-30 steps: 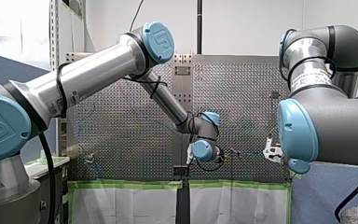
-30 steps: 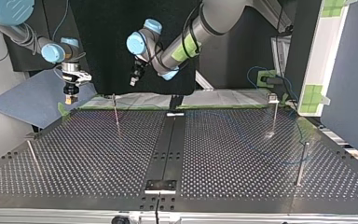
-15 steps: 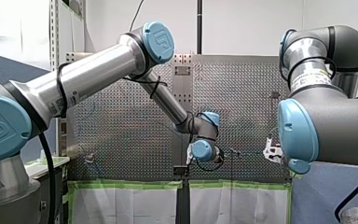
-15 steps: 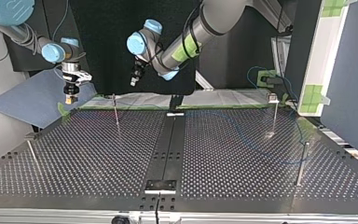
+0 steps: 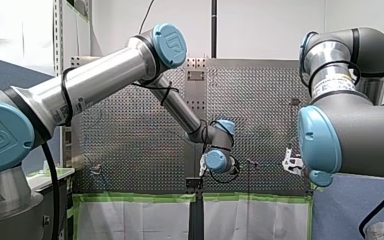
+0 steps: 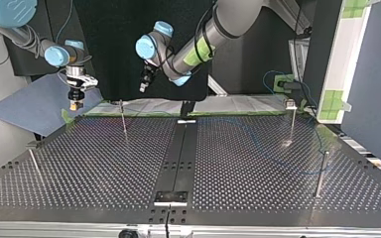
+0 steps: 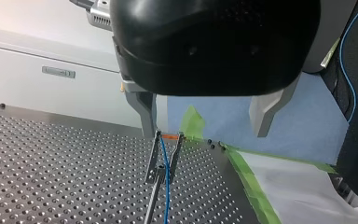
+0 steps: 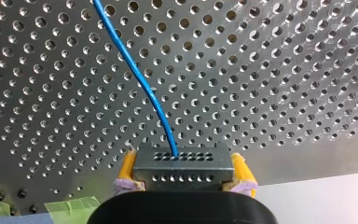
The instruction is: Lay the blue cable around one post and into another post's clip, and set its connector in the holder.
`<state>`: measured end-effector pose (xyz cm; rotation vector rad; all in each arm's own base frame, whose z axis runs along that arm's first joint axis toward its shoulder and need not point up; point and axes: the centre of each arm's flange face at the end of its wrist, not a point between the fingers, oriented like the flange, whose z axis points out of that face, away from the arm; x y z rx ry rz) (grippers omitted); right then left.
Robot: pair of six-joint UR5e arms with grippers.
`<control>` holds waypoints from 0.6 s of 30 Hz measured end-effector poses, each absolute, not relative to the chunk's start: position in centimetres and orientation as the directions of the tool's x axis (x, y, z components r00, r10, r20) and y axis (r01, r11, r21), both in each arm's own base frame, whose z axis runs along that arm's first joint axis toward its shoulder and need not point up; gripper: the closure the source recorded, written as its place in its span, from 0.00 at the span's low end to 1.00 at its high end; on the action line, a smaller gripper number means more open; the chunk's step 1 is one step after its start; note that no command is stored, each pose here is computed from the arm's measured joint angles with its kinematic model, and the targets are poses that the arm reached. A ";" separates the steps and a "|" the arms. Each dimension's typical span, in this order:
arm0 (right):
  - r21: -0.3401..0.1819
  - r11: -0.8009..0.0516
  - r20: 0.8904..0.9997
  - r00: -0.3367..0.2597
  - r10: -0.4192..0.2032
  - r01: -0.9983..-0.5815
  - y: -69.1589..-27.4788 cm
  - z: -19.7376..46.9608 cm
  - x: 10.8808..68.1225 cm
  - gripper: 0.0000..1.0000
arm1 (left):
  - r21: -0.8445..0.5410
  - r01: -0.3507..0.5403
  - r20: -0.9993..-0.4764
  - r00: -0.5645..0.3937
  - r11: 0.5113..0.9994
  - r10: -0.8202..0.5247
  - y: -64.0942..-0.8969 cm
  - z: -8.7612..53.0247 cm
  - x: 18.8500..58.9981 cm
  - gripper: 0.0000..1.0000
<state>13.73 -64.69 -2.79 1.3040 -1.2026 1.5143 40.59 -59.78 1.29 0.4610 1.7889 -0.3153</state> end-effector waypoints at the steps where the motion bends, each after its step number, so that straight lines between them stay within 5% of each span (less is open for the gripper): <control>1: -0.161 -0.241 0.987 -0.162 -0.017 -0.957 -64.7 -2.8 13.7 1.00 | 0.025 0.465 -0.965 -0.221 0.885 0.144 -59.8 1.3 40.6 0.00; 18: -0.167 -0.237 0.986 -0.167 -0.019 -0.957 -64.7 -2.9 13.5 1.00 | -0.013 0.432 -0.972 -0.217 0.902 0.090 -57.4 3.9 41.0 0.00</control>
